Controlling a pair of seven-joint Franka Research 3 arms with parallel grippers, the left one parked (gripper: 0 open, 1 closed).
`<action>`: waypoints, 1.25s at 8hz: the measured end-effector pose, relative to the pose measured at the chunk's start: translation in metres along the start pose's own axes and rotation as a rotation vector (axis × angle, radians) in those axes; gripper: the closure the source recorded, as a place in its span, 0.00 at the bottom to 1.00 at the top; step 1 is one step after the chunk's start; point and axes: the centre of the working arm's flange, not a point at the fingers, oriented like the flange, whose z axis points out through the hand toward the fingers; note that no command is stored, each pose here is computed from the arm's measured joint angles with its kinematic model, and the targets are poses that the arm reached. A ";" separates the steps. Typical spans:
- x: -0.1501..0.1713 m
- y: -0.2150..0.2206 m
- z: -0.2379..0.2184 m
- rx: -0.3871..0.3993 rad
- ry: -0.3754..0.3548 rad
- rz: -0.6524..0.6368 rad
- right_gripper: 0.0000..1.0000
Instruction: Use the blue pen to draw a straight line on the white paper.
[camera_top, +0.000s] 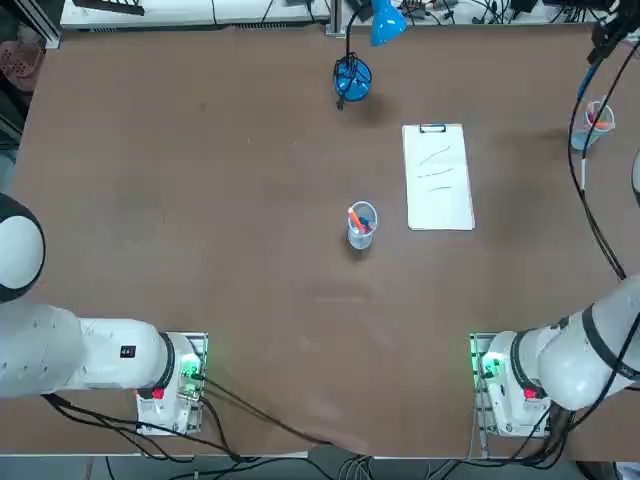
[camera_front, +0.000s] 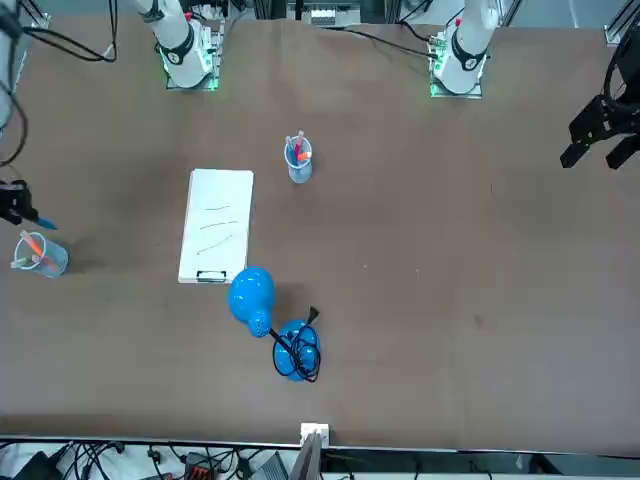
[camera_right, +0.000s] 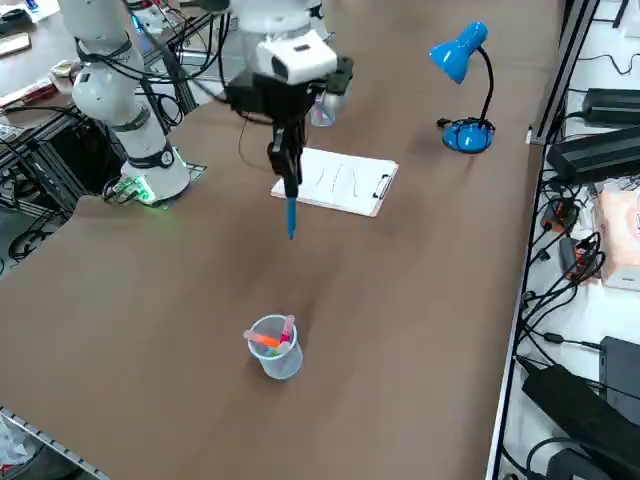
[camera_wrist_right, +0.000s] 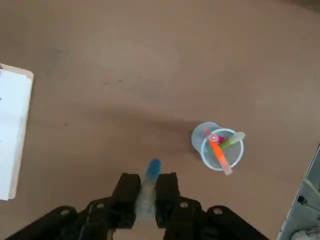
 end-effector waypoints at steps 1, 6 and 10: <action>-0.016 0.030 0.017 0.045 0.018 -0.004 0.79; -0.070 0.133 0.071 0.088 0.069 0.053 0.79; -0.079 0.156 0.097 0.097 0.126 0.107 0.79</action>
